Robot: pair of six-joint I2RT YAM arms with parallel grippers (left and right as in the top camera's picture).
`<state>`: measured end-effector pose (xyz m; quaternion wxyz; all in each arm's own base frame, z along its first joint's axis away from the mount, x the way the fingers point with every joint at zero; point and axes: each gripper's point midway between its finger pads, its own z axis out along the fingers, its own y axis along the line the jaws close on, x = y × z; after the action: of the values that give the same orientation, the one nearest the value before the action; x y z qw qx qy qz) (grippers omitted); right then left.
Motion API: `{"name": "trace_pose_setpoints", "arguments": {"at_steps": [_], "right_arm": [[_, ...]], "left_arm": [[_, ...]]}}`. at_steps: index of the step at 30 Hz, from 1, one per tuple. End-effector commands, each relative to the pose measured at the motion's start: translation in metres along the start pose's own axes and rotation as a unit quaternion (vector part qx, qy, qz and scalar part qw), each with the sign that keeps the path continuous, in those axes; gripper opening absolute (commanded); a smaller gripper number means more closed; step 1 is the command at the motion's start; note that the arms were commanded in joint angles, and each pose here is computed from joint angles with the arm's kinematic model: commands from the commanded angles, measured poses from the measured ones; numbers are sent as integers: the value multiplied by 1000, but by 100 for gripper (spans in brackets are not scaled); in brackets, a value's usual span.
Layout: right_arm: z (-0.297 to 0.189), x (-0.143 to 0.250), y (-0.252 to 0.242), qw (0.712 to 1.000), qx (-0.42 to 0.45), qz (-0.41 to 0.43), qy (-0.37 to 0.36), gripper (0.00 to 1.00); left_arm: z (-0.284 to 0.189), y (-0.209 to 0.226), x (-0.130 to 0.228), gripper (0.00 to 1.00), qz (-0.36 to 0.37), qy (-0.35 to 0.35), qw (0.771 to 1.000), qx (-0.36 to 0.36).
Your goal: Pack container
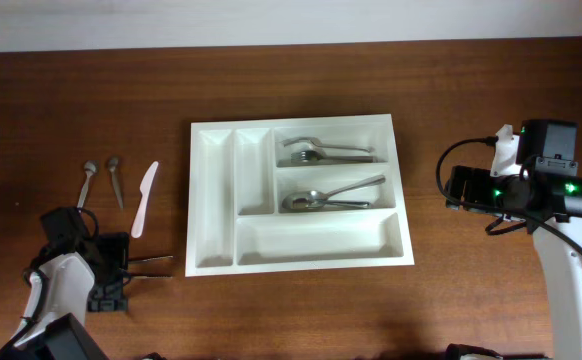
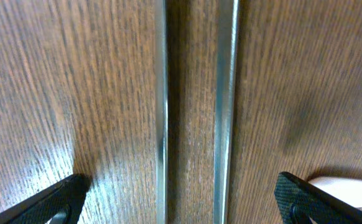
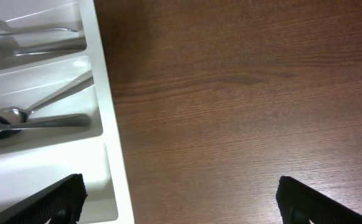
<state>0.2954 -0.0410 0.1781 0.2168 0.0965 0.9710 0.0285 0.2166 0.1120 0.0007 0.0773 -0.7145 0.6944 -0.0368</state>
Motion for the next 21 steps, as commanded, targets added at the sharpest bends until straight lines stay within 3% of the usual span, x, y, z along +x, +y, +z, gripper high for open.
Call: {"name": "trace_pose_setpoints", "arguments": {"at_steps": [1, 11, 16, 21], "right_arm": [[-1, -1, 2, 1000, -4, 2, -4, 99], [-1, 0, 2, 1000, -3, 2, -2, 99], [-1, 0, 2, 1000, -3, 2, -2, 99], [-1, -2, 2, 1000, -4, 2, -5, 99]], "left_arm": [[5, -10, 12, 99, 36, 34, 998, 29], [-9, -4, 16, 100, 13, 39, 999, 26], [-48, 3, 9, 98, 29, 32, 999, -26], [-75, -21, -7, 98, 39, 13, 999, -15]]}}
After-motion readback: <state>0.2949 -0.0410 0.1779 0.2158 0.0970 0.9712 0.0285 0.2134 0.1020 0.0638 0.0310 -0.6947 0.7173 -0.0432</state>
